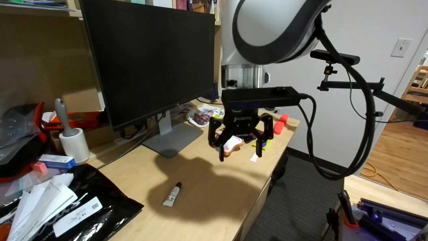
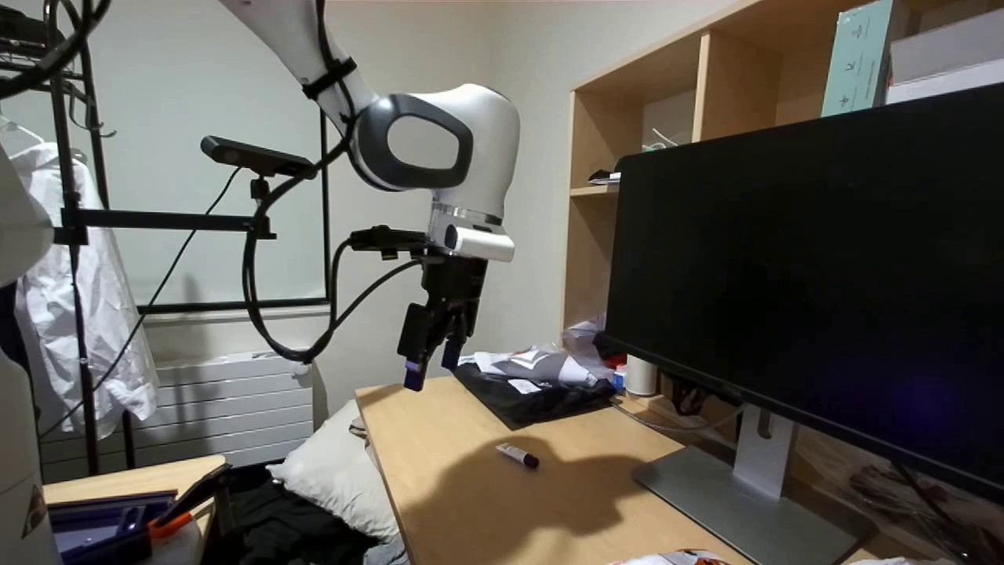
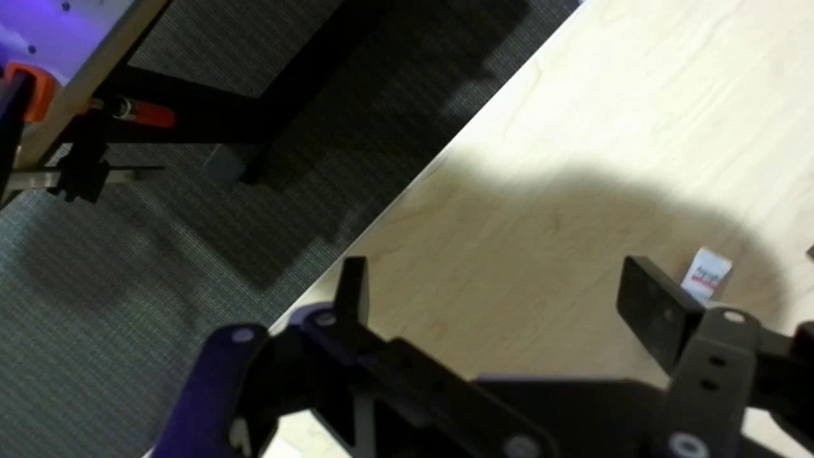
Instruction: Move the plush toy and one white tube to the right side of the desk
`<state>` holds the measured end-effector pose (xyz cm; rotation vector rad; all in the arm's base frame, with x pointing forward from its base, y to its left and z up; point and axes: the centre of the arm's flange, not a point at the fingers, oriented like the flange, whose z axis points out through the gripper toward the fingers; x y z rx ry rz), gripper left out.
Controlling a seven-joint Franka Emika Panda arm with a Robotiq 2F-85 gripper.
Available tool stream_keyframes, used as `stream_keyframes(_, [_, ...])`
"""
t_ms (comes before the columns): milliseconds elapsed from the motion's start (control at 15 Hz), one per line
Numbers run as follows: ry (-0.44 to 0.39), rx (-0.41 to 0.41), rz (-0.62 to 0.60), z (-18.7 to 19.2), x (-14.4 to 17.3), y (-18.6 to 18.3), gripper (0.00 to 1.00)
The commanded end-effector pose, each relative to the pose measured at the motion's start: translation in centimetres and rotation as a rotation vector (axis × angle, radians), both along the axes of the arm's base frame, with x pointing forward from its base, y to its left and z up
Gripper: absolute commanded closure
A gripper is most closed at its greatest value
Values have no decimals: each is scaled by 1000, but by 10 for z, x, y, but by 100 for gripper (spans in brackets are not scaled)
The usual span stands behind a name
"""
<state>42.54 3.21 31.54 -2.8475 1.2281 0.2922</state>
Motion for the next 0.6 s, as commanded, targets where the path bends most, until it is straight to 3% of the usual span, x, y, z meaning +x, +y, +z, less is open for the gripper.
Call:
stream_keyframes(0, [41, 5, 196, -7, 25, 56, 0])
stream_keyframes(67, [52, 12, 234, -9, 25, 70, 0])
stream_keyframes(133, [16, -1, 151, -4, 8, 56, 0])
stream_keyframes(267, [27, 2, 198, -8, 14, 75, 0])
stream_keyframes(533, [32, 7, 210, -12, 17, 73, 0])
